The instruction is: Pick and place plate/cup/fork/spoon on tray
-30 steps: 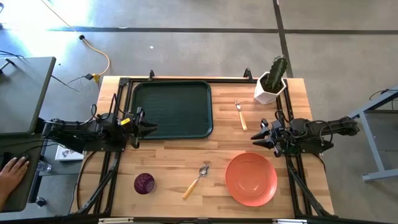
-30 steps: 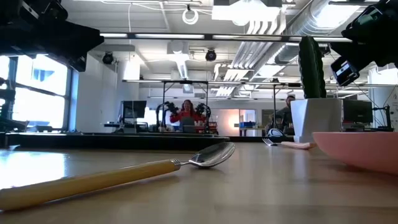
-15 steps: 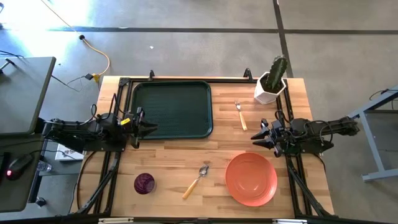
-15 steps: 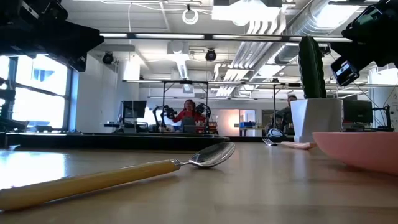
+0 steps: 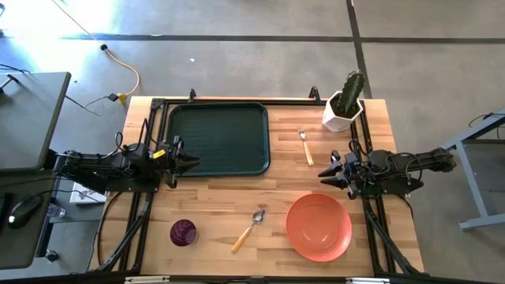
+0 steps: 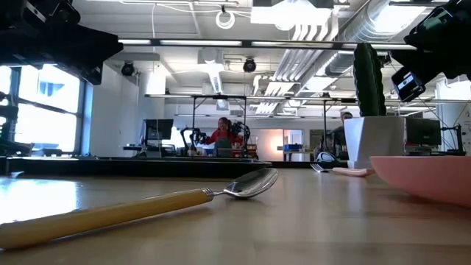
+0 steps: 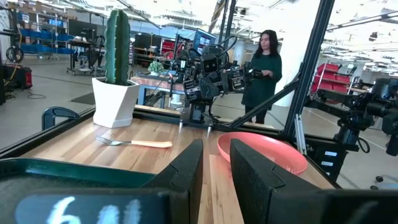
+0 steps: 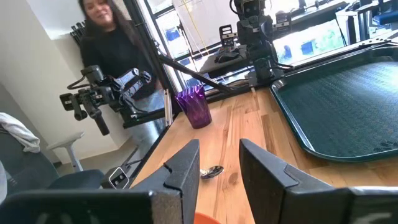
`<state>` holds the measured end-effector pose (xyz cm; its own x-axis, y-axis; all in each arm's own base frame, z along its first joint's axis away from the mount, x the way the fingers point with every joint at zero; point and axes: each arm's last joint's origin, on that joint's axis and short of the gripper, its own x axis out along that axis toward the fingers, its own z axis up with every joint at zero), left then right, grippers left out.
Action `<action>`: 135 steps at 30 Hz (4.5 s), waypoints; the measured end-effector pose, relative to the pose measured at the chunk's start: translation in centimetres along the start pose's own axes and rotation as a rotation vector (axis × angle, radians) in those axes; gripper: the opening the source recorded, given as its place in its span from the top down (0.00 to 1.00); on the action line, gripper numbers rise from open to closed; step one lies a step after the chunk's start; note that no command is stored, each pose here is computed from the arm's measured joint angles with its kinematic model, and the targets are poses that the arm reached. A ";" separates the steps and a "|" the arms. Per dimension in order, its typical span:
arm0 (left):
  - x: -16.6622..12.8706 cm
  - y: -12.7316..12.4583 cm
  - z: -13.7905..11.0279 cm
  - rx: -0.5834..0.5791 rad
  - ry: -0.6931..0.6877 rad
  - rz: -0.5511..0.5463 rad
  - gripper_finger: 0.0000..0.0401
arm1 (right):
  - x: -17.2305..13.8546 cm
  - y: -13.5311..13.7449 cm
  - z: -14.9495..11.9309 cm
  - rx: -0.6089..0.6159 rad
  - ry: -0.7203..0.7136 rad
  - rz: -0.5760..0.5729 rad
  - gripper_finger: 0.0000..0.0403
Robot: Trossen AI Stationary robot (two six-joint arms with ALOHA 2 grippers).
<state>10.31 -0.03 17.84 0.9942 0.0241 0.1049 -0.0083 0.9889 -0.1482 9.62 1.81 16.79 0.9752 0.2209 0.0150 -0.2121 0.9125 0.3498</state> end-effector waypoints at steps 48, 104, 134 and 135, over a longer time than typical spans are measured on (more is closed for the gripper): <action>0.0 0.0 0.0 -0.024 0.000 0.000 0.82 | 0.0 0.0 0.0 0.000 -0.001 0.000 0.74; -0.2 0.5 1.5 -0.346 -0.216 0.178 0.82 | -3.0 3.8 15.0 0.245 -0.166 -0.702 0.74; -0.1 0.6 0.6 -0.321 -0.117 0.210 0.82 | 6.4 0.1 12.9 0.640 0.523 -1.117 0.74; -0.1 0.6 0.6 -0.321 -0.118 0.210 0.82 | 6.6 -0.2 12.8 0.640 0.539 -1.124 0.74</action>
<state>10.15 0.64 18.31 0.9553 0.2557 0.1488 -0.1575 0.8654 -0.4757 16.89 -1.30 28.77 0.4266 -0.2772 -0.8609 0.8640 0.4065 0.2972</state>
